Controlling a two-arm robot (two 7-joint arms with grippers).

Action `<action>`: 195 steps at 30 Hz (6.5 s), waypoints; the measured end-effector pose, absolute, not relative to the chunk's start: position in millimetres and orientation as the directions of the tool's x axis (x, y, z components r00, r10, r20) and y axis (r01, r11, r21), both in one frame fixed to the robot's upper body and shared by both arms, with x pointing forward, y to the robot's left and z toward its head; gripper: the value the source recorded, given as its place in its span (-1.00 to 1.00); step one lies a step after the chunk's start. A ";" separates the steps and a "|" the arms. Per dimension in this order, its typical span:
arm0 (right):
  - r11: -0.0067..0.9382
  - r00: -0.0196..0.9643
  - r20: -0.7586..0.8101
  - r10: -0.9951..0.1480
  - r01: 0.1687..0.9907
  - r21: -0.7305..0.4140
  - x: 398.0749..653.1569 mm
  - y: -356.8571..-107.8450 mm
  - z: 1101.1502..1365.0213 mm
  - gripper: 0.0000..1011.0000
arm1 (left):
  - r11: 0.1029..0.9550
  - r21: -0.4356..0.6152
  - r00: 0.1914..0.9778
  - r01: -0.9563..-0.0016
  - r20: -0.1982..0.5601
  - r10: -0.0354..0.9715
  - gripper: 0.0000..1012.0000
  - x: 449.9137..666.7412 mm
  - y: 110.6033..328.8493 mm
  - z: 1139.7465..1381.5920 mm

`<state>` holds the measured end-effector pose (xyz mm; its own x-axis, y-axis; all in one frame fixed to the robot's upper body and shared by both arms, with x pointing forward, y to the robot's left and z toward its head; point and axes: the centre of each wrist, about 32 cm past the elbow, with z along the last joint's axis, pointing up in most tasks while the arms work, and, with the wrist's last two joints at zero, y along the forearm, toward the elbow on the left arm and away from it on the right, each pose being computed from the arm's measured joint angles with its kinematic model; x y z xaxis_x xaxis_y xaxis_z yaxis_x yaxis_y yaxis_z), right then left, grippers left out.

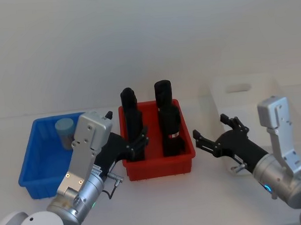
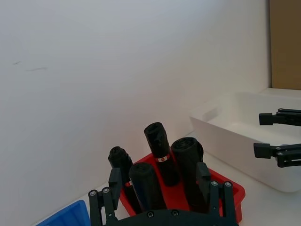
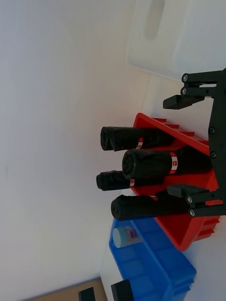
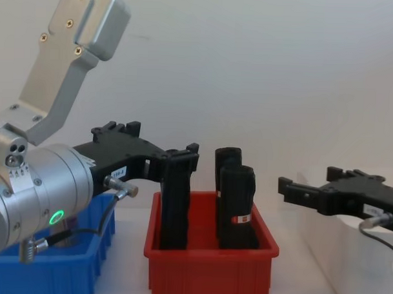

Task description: Pick the cotton swabs from the blue box and place them into the white box.

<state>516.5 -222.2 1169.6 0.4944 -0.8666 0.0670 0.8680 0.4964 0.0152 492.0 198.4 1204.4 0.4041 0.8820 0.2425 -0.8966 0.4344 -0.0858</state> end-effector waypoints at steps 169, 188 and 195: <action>0.253 0.248 0.052 -0.967 0.954 0.159 544.2 -269.9 1211.2 0.98 | 0.434 -0.086 0.404 -0.897 0.242 0.882 0.98 492.0 198.4 1204.4; 0.265 0.260 0.055 -0.964 0.953 0.145 529.9 -266.3 1205.5 0.98 | 0.434 -0.086 0.404 -0.897 0.243 0.882 0.98 492.0 198.4 1204.4; 0.278 0.273 0.056 -0.960 0.952 0.127 513.0 -260.8 1200.3 0.98 | 0.434 -0.086 0.404 -0.897 0.243 0.882 0.98 492.0 198.4 1204.4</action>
<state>513.0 -260.8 1200.3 0.2727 -0.9604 0.0564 0.9521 0.2778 0.1275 492.0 198.4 1204.4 0.4040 0.8820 0.2425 -0.8966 0.4343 -0.0859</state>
